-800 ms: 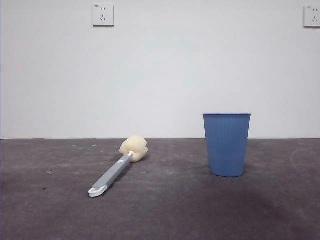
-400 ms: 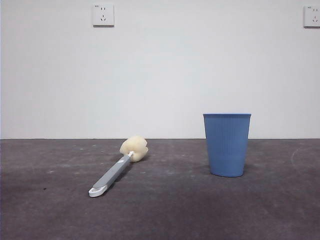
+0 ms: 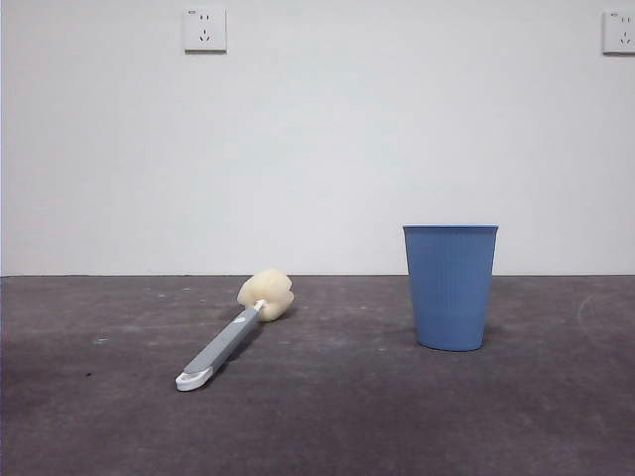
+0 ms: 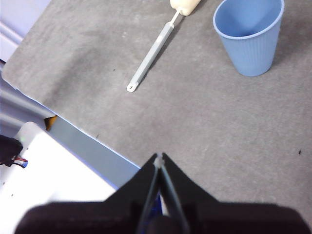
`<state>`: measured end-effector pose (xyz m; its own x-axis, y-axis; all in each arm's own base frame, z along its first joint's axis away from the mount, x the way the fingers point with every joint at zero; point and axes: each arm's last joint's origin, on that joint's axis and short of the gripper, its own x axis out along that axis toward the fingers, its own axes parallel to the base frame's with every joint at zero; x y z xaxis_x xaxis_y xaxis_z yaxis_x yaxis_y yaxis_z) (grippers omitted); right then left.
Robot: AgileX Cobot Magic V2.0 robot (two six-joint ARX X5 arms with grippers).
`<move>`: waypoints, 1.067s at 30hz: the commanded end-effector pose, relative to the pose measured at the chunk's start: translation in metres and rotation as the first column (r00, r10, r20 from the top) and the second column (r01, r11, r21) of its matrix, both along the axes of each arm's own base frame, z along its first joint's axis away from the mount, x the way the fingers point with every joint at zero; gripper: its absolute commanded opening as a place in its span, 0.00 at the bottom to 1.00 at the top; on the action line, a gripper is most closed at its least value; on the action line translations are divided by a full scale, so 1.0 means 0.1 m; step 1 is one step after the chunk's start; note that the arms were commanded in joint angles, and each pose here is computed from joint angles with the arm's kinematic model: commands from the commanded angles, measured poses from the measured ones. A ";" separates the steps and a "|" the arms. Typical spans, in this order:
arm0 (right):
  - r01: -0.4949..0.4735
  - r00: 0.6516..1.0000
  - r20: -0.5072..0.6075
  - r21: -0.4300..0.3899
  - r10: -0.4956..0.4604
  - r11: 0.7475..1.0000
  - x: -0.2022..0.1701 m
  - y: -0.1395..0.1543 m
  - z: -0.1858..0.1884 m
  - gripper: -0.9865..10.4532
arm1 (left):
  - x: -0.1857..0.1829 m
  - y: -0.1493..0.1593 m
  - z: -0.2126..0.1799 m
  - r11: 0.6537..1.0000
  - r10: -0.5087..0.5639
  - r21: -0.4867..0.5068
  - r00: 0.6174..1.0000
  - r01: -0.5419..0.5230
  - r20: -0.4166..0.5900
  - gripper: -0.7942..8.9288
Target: Pick up the cup brush,pick up the cup,insert the brush into the cup,clean the cup,put the cup brush back,put the cup back to the fixed position on the table
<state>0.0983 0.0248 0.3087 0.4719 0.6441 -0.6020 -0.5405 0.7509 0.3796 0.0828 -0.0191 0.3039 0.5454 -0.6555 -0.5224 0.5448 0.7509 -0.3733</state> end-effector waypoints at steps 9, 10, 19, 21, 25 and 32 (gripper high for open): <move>0.010 1.000 -0.005 0.009 -0.010 1.000 0.00 0.00 0.01 0.61 | 0.01 0.01 0.01 0.998 0.056 -0.017 0.998 -0.056 -0.037 0.61; 0.010 1.000 -0.005 0.009 -0.010 1.000 0.00 0.00 0.01 0.61 | 0.02 0.01 0.00 0.998 0.061 -0.021 0.997 -0.062 -0.046 0.61; 0.014 1.000 -0.009 0.012 -0.014 1.000 0.00 0.00 0.01 0.61 | 0.28 -0.01 0.00 0.996 0.086 0.021 0.993 -0.085 -0.085 0.61; 0.014 1.000 -0.009 0.012 -0.014 1.000 0.00 0.00 0.01 0.61 | 0.37 -0.04 -0.03 0.994 0.099 0.051 0.990 -0.095 -0.104 0.61; 0.015 1.000 -0.009 0.012 -0.015 1.000 0.00 0.00 0.01 0.61 | 0.58 -0.18 -0.10 0.988 0.122 0.107 0.981 -0.107 -0.149 0.61; 0.022 1.000 -0.017 0.017 -0.021 1.000 0.00 0.00 0.01 0.61 | 0.96 -0.68 -0.31 0.970 0.147 0.218 0.976 -0.111 -0.158 0.61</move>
<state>0.0983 0.0248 0.3089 0.4731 0.6429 -0.6023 -0.5199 0.7557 0.3982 0.1745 -0.0797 0.2762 0.5036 -0.4755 -0.7213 0.4173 0.8649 -0.2789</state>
